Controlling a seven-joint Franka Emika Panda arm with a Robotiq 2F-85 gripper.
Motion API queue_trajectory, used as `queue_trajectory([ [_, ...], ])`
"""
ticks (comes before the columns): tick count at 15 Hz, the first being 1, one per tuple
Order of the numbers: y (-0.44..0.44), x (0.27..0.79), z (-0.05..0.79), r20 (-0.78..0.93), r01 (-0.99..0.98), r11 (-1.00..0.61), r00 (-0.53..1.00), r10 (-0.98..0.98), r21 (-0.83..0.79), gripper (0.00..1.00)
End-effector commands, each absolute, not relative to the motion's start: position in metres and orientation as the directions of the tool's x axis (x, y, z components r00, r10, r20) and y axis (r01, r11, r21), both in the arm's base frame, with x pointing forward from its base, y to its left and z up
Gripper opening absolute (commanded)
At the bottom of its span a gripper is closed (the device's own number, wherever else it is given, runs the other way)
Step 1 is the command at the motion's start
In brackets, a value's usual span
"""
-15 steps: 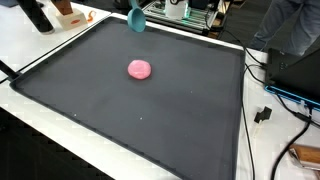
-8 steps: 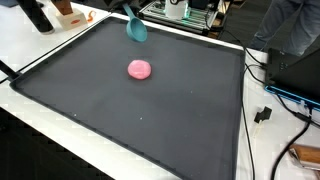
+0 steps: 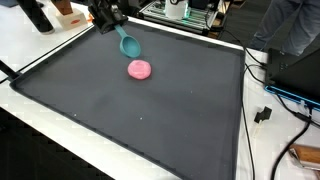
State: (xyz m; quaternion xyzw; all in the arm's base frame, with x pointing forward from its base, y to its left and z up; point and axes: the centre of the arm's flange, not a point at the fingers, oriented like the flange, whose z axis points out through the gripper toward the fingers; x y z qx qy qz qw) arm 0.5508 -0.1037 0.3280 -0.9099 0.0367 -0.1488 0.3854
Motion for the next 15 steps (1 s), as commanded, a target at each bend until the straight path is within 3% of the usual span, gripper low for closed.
queue_trajectory([
  [1, -0.118, 0.560, 0.298, 0.246, 0.097, -0.652, 0.959, -0.142, -0.752, 0.25],
  [15, -0.150, 0.566, 0.238, 0.240, 0.173, -0.562, 0.970, -0.047, -0.809, 0.25],
])
